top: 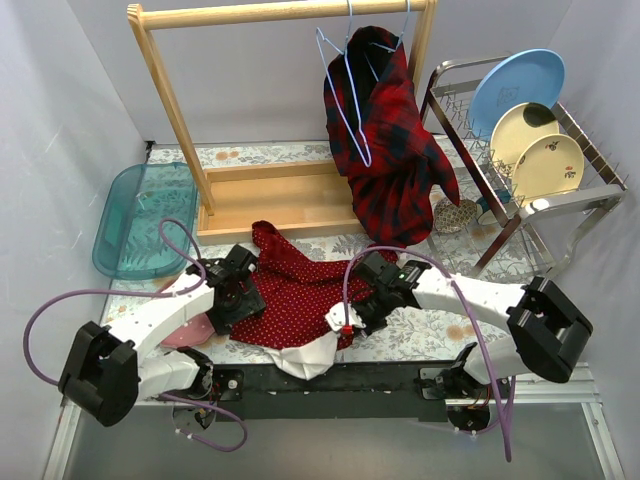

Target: Place the skirt on the hanger

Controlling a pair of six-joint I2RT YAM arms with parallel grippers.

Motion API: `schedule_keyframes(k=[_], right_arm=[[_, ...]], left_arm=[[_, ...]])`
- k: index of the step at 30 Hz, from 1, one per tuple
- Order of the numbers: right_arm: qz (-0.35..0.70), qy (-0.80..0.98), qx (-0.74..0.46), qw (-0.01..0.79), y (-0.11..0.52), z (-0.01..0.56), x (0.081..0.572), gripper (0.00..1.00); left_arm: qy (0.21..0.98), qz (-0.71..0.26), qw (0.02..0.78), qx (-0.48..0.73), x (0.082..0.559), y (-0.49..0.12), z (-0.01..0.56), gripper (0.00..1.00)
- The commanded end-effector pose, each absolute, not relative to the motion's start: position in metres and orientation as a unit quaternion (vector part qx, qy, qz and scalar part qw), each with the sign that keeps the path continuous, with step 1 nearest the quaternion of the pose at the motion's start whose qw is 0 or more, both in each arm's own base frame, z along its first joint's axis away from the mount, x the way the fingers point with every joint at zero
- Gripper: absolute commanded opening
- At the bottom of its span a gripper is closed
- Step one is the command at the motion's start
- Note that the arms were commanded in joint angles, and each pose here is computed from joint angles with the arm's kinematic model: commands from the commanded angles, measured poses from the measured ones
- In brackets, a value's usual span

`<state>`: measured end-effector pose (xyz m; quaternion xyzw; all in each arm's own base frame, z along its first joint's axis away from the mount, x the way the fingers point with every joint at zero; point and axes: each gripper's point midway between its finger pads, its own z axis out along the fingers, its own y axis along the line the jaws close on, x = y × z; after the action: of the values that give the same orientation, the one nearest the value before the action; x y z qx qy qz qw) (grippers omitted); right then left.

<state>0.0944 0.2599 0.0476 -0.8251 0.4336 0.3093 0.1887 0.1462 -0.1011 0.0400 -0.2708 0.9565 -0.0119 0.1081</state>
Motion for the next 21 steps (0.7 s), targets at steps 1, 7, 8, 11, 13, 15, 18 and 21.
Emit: schedule_keyframes(k=[1,7,8,11,13,15,18,21], right_arm=[[0.315,0.437,-0.811,0.229,0.261,0.077,0.106,0.01],[0.294,0.452,-0.789,0.294,0.253,0.110,0.132,0.01],[0.293,0.455,-0.787,0.298,0.252,0.112,0.133,0.01],[0.288,0.464,-0.781,0.302,0.249,0.112,0.139,0.01],[0.280,0.478,-0.775,0.302,0.247,0.111,0.146,0.01],[0.272,0.493,-0.767,0.308,0.246,0.112,0.155,0.01],[0.259,0.518,-0.750,0.320,0.245,0.116,0.171,0.01],[0.254,0.540,-0.735,0.323,0.241,0.115,0.183,0.01]], left_arm=[[0.953,0.011,0.110,-0.282,0.146,-0.095,0.031,0.70],[0.952,-0.020,0.114,-0.282,0.145,-0.102,0.039,0.70],[0.953,-0.030,0.110,-0.280,0.144,-0.106,0.041,0.75],[0.952,-0.059,0.120,-0.277,0.148,-0.113,0.054,0.83],[0.951,-0.069,0.121,-0.275,0.146,-0.115,0.059,0.85],[0.950,-0.084,0.117,-0.277,0.142,-0.118,0.062,0.86],[0.952,-0.089,0.087,-0.278,0.127,-0.119,0.049,0.85],[0.953,-0.106,0.061,-0.278,0.116,-0.126,0.040,0.81]])
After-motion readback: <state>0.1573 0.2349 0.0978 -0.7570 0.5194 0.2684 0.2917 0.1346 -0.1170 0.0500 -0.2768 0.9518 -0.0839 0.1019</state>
